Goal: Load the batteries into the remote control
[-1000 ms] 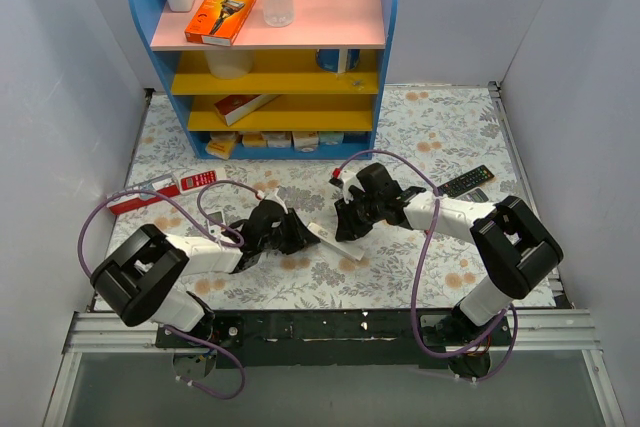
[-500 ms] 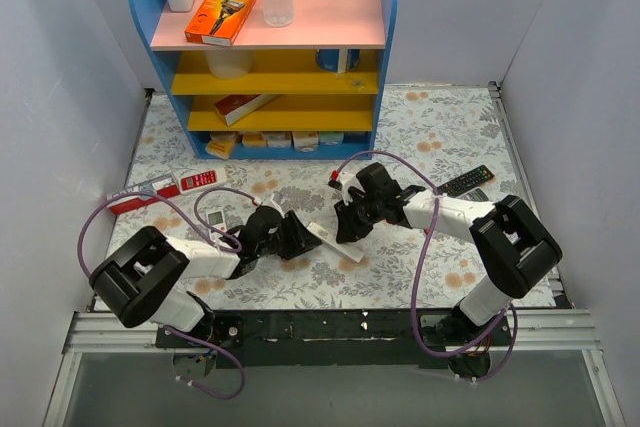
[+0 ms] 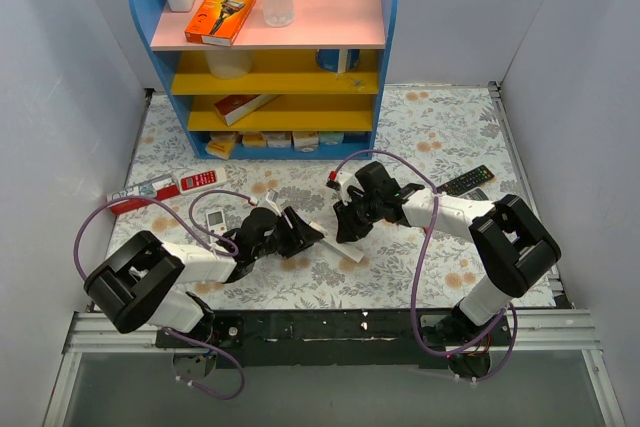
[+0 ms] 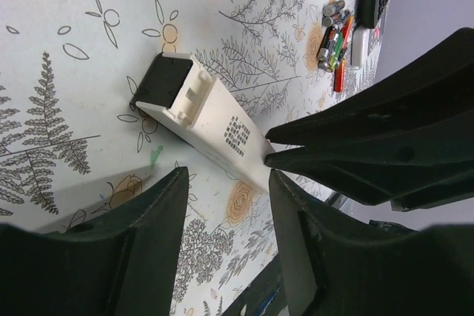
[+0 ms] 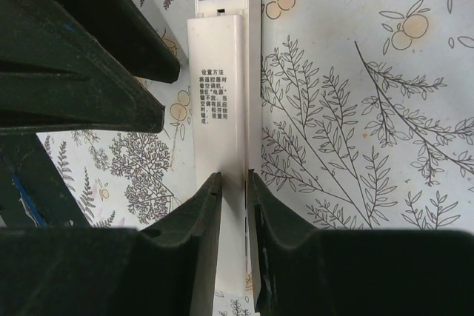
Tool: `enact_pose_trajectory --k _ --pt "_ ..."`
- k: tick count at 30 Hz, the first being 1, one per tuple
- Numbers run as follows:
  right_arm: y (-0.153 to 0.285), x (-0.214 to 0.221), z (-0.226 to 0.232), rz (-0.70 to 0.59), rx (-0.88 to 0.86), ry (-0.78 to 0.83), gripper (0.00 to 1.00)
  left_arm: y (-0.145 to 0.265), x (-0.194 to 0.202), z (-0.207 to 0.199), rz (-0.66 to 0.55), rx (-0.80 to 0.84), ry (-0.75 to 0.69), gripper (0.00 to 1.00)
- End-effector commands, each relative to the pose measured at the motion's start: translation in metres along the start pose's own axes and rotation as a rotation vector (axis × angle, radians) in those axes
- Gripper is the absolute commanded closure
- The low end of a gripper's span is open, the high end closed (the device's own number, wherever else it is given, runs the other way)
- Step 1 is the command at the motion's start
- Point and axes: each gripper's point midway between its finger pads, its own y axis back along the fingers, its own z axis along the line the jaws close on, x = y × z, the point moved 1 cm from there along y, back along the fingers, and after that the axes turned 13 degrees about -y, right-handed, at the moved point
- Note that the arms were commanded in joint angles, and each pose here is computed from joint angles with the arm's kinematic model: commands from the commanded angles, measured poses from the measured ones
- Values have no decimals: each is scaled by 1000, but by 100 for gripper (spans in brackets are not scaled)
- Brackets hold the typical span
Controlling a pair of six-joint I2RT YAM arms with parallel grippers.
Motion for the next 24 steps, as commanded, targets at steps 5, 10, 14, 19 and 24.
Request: enact_pose_trajectory --k 5,10,14,19,24 --pt "4 -11 4 -5 -9 22 73 -12 -14 -2 -58 -22 -1 61" --pt "4 -10 5 -3 -11 23 73 -15 -9 8 -46 -58 18 68" --pt "8 -15 6 -21 -5 31 73 -16 -1 17 -32 -77 44 74" --pt "25 -32 12 -97 31 48 70 -17 3 23 -20 -94 53 78" --pt "41 -44 13 -158 81 45 67 -17 1 19 -24 -84 48 78"
